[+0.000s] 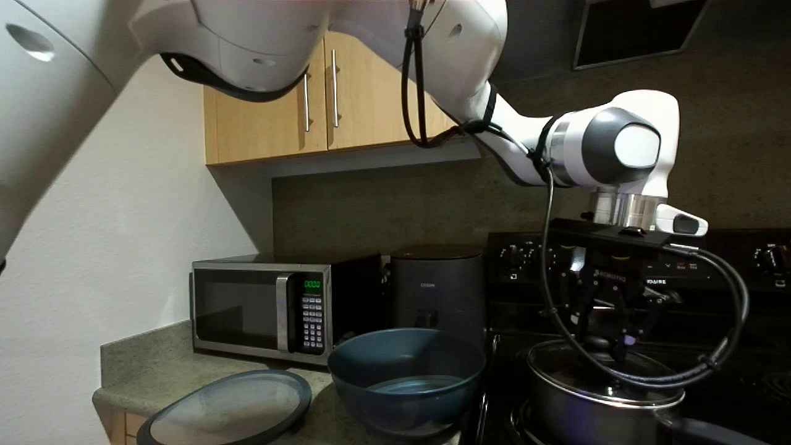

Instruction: Remove the glass lid from the pot on the bottom left plate and place it inside the the bowl on the left side of the countertop

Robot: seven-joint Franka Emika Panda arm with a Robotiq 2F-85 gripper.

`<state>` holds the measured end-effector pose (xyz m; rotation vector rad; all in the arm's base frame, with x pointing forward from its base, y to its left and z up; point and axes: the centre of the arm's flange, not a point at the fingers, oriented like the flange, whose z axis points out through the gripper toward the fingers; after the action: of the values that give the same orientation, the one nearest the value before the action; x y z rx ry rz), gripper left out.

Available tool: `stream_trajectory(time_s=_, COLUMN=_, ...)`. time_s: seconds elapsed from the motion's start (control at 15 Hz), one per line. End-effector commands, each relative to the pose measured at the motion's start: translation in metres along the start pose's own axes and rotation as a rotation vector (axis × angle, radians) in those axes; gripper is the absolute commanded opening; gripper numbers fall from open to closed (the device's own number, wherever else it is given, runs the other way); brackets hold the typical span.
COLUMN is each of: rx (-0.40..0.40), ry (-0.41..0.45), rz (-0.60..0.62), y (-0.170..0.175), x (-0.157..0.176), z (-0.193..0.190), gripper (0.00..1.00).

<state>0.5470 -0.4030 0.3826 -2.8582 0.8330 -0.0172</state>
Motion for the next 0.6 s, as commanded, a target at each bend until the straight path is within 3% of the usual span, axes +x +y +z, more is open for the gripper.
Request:
stream_trajectory(time_s=0.0, rx=0.003, ry=-0.022, rz=0.025, y=0.0053, x=0.0013, z=-0.0005, gripper=0.29)
stream_trajectory(time_s=0.13, rx=0.002, ry=-0.023, rz=0.021, y=0.0059, x=-0.0001, z=-0.0003, gripper=0.22)
stream_trajectory(time_s=0.53, rx=-0.001, ry=-0.011, rz=0.037, y=0.0024, x=-0.0068, z=-0.0037, gripper=0.22)
